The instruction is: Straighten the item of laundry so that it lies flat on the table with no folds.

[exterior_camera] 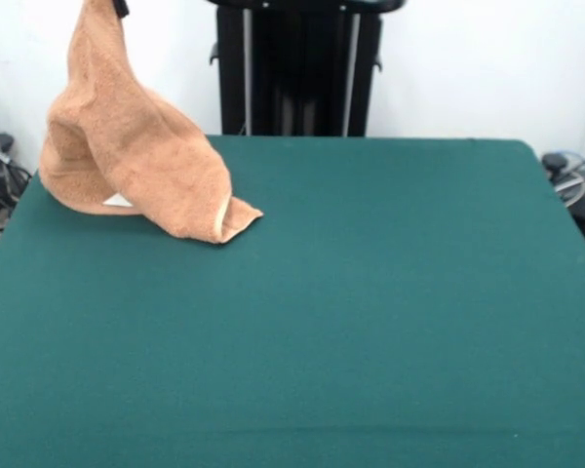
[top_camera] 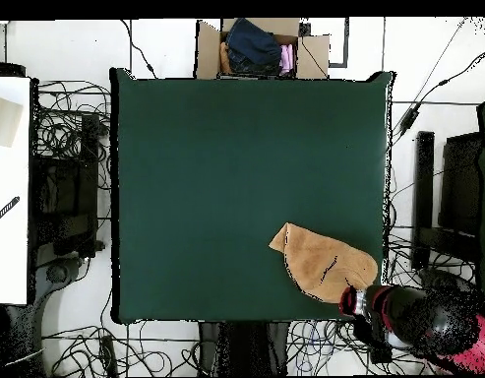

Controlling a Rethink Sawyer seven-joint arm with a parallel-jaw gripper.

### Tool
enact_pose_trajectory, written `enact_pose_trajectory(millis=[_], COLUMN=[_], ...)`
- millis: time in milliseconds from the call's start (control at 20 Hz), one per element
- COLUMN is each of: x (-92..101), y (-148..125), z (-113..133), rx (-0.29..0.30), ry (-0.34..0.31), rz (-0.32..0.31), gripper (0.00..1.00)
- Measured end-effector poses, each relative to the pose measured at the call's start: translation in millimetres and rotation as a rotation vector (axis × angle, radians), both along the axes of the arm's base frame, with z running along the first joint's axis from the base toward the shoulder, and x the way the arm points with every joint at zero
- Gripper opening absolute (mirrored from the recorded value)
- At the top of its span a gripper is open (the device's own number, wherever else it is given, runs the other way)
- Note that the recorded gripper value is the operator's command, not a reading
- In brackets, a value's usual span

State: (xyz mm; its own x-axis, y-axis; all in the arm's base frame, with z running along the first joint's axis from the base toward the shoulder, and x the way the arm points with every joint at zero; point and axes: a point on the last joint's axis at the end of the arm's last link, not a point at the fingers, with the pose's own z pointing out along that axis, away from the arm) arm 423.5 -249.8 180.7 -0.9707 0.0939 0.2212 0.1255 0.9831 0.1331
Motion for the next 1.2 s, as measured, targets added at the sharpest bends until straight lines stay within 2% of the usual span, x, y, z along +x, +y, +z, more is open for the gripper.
enact_pose_trajectory(millis=[900, 1050, 1200], x=[2.5, 8.2, 21.3], y=[6, 16, 44], z=[-2, -3, -9], rx=[0.005, 0.008, 0.024], ry=[0.002, 0.003, 0.010], rz=[0.012, 0.036, 0.095], gripper=[0.00, 0.00, 0.00])
